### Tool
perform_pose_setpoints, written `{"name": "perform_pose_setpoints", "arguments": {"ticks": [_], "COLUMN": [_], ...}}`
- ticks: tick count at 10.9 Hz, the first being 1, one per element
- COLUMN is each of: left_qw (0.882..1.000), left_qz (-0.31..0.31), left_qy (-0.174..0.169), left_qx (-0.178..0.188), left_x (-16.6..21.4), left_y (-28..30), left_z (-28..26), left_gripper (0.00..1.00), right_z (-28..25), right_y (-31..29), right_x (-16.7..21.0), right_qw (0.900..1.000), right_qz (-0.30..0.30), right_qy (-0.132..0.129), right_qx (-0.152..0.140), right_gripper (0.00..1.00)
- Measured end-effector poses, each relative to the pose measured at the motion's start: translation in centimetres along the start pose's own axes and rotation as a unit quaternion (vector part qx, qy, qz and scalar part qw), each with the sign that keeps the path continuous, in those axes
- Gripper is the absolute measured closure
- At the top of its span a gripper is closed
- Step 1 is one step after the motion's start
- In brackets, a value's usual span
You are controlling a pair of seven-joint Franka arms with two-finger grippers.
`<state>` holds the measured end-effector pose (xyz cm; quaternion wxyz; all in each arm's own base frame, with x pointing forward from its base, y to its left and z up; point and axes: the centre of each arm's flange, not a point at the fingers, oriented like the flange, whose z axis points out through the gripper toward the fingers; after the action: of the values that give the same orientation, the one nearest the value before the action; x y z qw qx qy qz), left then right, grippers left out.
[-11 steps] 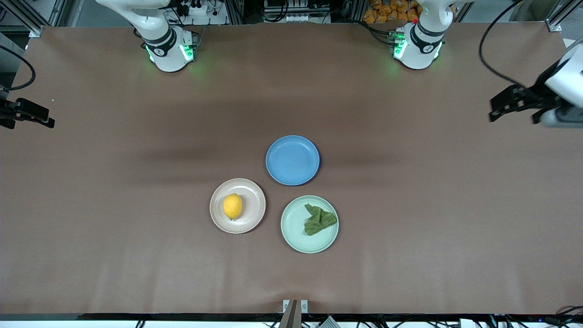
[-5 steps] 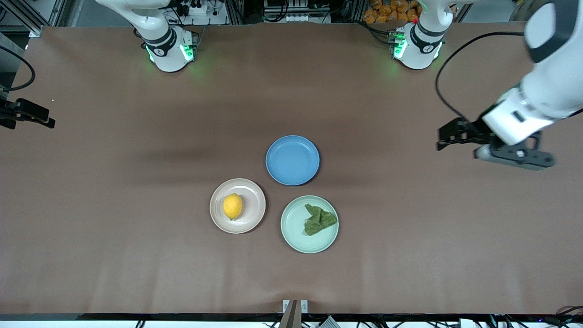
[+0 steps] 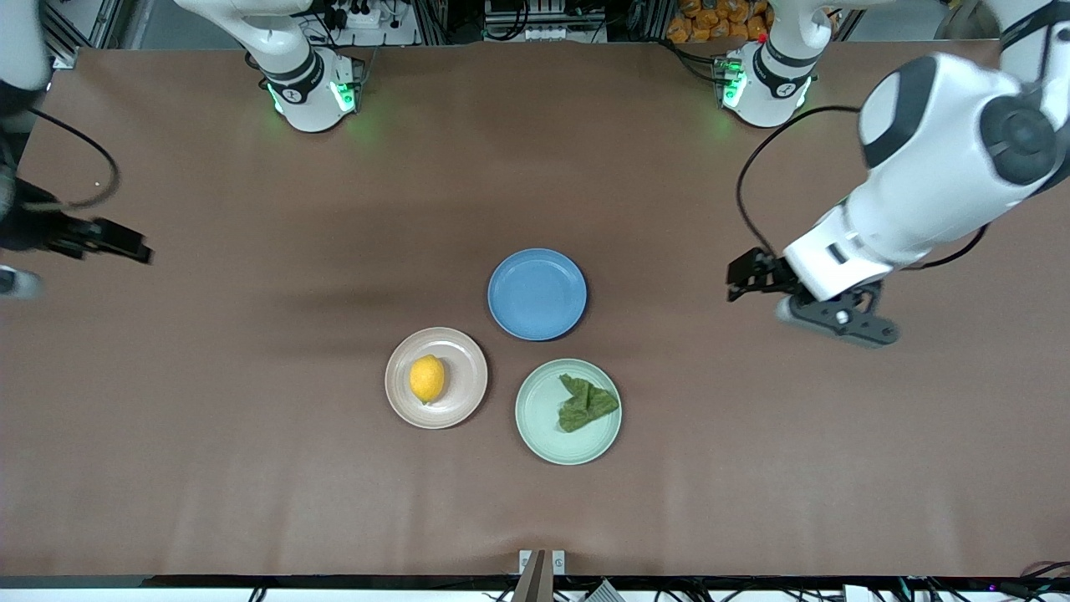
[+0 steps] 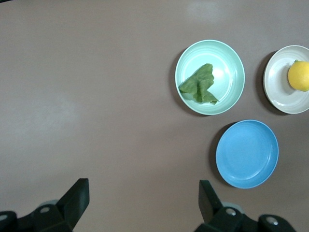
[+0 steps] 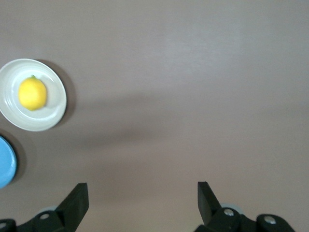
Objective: Pick lemon and lettuce from plates
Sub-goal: 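Move the right gripper toward the lemon while the left gripper approaches the lettuce, then lower the right gripper onto the lemon while the left gripper lowers onto lettuce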
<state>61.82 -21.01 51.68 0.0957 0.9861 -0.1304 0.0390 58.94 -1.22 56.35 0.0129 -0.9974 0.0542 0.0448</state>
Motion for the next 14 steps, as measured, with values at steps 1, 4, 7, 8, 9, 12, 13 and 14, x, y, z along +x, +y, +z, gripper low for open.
{"name": "perform_pose_setpoints", "arguments": {"ticks": [1,4,7,8,9,12,13,14], "left_qw": [1.0,0.999,0.998,0.996,0.992,0.979,0.973,0.969], "left_qz": [0.005,0.03,0.057,0.08,0.108,0.178,0.194,0.204], "left_qy": [0.008,0.011,0.03,0.043,0.056,0.09,0.11,0.128], "left_qx": [-0.003,-0.013,-0.014,-0.003,0.013,0.051,0.058,0.058], "left_x": [0.6,1.5,2.6,2.8,2.9,2.9,3.3,3.5], "left_y": [0.6,4.0,6.8,8.3,9.9,13.0,13.0,12.8], "left_z": [1.3,5.5,10.9,12.9,14.8,18.4,19.8,21.6], "left_gripper": [0.0,0.0,0.0,0.0,0.0,0.0,0.0,0.0], "right_z": [1.6,7.7,13.2,14.9,16.7,21.7,23.2,24.7], "right_y": [-2.4,-7.8,-13.2,-15.1,-16.9,-21.9,-23.8,-25.5], "right_x": [1.1,4.1,5.9,6.2,6.4,6.5,6.8,7.2], "right_qw": [1.0,1.0,0.999,0.998,0.998,0.997,0.997,0.996], "right_qz": [0.006,0.013,0.044,0.057,0.064,0.076,0.081,0.087], "right_qy": [0.004,0.001,0.006,0.009,0.012,0.004,0.004,0.012], "right_qx": [0.0,-0.003,0.008,0.009,0.01,0.005,0.004,0.007], "right_gripper": [0.0,0.0,0.0,0.0,0.0,0.0,0.0,0.0]}}
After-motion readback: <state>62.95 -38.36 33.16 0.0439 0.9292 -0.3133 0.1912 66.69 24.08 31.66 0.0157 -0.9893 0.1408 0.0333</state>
